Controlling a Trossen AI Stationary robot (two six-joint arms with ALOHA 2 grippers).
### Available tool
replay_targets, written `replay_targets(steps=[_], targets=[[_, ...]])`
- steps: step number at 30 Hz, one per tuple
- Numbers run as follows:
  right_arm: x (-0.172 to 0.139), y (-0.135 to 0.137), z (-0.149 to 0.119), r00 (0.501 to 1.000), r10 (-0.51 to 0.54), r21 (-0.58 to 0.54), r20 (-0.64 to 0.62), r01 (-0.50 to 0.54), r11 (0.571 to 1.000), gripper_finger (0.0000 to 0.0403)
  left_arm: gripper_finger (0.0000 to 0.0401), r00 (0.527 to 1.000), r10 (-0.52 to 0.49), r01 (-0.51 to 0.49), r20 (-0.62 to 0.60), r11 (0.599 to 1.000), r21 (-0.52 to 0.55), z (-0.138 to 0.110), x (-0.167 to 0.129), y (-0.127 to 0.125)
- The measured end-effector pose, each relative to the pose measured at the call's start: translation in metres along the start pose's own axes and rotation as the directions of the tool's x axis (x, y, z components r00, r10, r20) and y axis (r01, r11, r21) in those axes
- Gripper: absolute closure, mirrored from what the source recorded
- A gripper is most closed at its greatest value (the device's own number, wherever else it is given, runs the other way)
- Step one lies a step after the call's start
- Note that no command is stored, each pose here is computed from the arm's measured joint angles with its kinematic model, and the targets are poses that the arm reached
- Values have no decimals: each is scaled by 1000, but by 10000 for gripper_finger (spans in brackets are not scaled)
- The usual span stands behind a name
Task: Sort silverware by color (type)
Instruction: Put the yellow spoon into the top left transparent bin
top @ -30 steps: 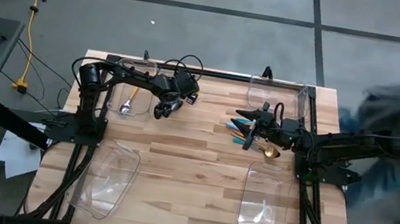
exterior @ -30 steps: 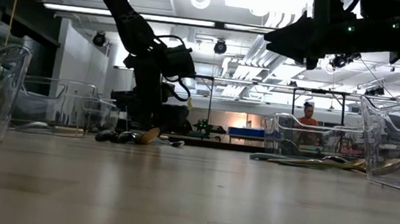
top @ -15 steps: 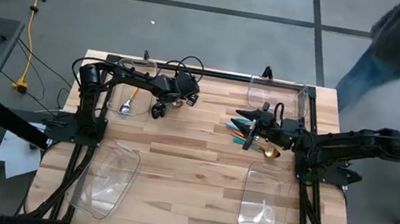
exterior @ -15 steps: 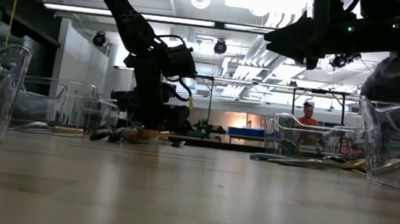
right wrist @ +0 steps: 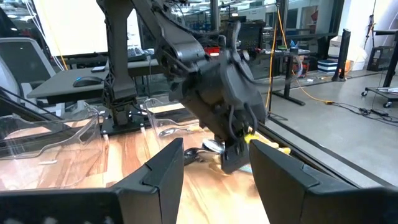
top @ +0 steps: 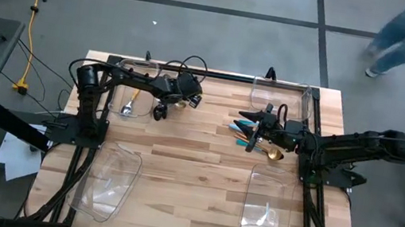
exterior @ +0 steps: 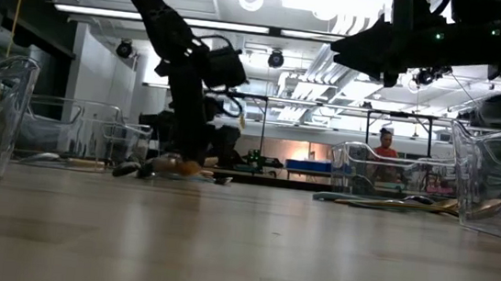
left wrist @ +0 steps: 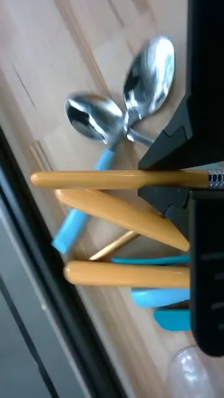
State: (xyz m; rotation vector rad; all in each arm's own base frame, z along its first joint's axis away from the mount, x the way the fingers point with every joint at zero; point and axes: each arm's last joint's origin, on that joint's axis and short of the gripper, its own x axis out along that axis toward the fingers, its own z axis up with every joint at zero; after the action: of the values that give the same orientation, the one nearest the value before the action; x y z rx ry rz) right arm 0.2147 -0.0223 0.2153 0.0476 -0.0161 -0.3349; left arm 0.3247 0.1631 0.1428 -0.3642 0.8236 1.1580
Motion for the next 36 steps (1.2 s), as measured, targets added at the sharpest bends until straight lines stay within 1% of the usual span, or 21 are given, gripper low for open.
replay_targets(steps=[6, 12, 14, 18, 21, 23, 25, 28, 30, 34, 36], targets=[[0, 0, 0, 1000, 0, 0, 0, 0, 1000, 235, 385, 996, -46, 45, 78, 999, 24, 18, -31, 6], [0, 0, 0, 1000, 0, 1, 0, 0, 1000, 235, 385, 974, -119, 110, 194, 992, 58, 37, -79, 16], [0, 0, 0, 1000, 0, 0, 0, 0, 1000, 235, 384, 959, -154, 138, 238, 987, 82, 42, -98, 19], [0, 0, 0, 1000, 0, 1, 0, 0, 1000, 235, 384, 921, -240, 196, 308, 966, 167, 45, -133, 21], [0, 0, -1, 1000, 0, 0, -5, 0, 1000, 235, 383, 873, -327, 261, 361, 940, 221, 41, -154, 24], [0, 0, -1, 1000, 1, 0, -5, -1, 1000, 235, 383, 827, -405, 327, 390, 911, 252, 35, -165, 27], [0, 0, -1, 1000, 2, 0, -5, -2, 1000, 235, 383, 766, -486, 398, 421, 873, 282, 26, -172, 29], [0, 1, 0, 1000, 20, 0, -5, -20, 1000, 235, 383, 653, -606, 507, 453, 795, 334, 8, -176, 34], [0, 1, 0, 999, 36, -1, -5, -36, 999, 235, 383, 580, -668, 569, 467, 742, 354, -8, -176, 38], [0, 1, 0, 999, 40, 0, 3, -40, 999, 235, 383, 407, -754, 662, 516, 632, 402, -35, -172, 47], [0, 1, 1, 999, 40, 1, 9, -40, 999, 235, 382, 298, -785, 694, 544, 569, 442, -47, -171, 52]])
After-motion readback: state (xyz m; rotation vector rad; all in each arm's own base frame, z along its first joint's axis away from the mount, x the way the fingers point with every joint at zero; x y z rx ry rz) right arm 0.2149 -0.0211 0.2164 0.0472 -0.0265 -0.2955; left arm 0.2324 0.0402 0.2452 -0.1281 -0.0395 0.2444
